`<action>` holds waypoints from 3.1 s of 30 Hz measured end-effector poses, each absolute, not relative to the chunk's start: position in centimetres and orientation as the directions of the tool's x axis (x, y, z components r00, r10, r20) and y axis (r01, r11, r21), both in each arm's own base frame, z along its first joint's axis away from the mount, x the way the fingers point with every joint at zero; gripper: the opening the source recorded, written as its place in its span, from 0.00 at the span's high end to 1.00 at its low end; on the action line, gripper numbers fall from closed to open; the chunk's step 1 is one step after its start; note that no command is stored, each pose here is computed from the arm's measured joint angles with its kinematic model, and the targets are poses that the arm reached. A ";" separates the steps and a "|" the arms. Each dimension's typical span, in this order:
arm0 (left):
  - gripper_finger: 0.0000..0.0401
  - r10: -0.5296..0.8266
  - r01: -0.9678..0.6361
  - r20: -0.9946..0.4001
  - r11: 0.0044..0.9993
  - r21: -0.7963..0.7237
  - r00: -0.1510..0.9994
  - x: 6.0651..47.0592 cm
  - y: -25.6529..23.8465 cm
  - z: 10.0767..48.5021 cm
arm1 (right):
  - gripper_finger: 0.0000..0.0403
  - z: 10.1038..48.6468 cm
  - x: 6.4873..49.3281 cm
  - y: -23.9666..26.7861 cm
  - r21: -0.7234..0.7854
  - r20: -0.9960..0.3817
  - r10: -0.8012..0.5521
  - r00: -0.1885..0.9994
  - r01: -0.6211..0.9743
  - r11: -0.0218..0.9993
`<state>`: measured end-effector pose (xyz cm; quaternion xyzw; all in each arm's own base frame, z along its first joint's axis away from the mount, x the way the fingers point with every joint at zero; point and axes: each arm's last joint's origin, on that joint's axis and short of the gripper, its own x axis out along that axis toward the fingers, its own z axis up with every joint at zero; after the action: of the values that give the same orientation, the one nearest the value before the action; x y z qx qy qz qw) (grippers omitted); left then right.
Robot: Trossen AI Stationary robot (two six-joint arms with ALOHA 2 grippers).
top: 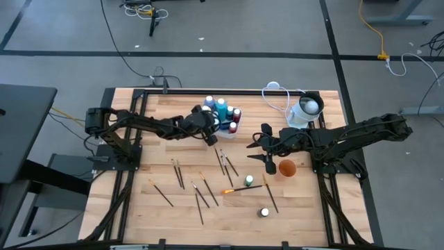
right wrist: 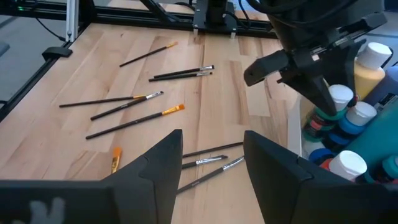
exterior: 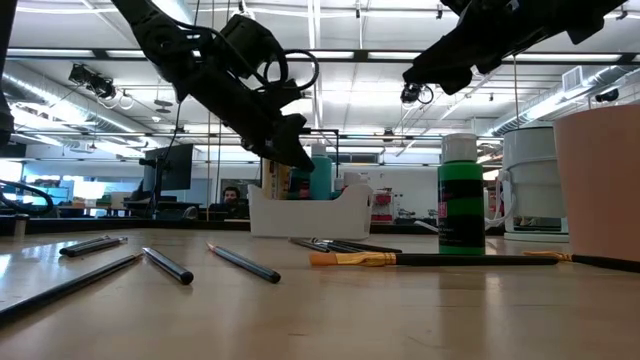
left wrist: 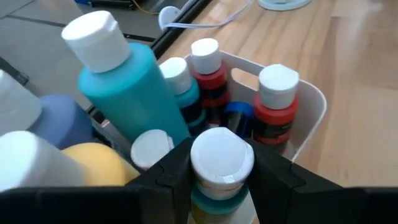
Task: Pick & Place Paint Supplies
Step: Put the dark green paint bottle into the white bin, then put the green paint bottle into the white bin
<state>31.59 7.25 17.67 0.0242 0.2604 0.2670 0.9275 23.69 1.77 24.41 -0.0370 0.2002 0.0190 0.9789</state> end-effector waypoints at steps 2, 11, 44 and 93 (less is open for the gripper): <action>0.67 0.497 -0.473 -0.471 0.863 0.178 0.729 31.6 7.2 17.7 | 0.56 24.4 23.7 1.8 -0.069 -0.393 0.022 0.919 -0.054 0.996; 0.66 0.476 -0.472 -0.469 0.871 0.135 0.744 31.6 7.8 17.8 | 0.56 24.4 23.7 1.8 -0.076 -0.393 0.023 0.919 -0.057 0.995; 0.60 0.491 -0.509 -0.539 0.851 0.128 0.685 30.7 9.4 17.1 | 0.56 24.4 23.7 1.8 -0.078 -0.393 0.023 0.919 -0.058 0.995; 0.60 0.323 -0.277 -0.373 0.945 0.173 0.870 32.2 3.8 22.5 | 0.56 18.1 27.3 3.6 0.035 -0.492 0.548 0.676 -0.614 0.788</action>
<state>32.19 3.76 22.54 0.0572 0.2027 0.1555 0.9651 27.27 3.63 18.08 -0.0667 0.2462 0.3183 0.9130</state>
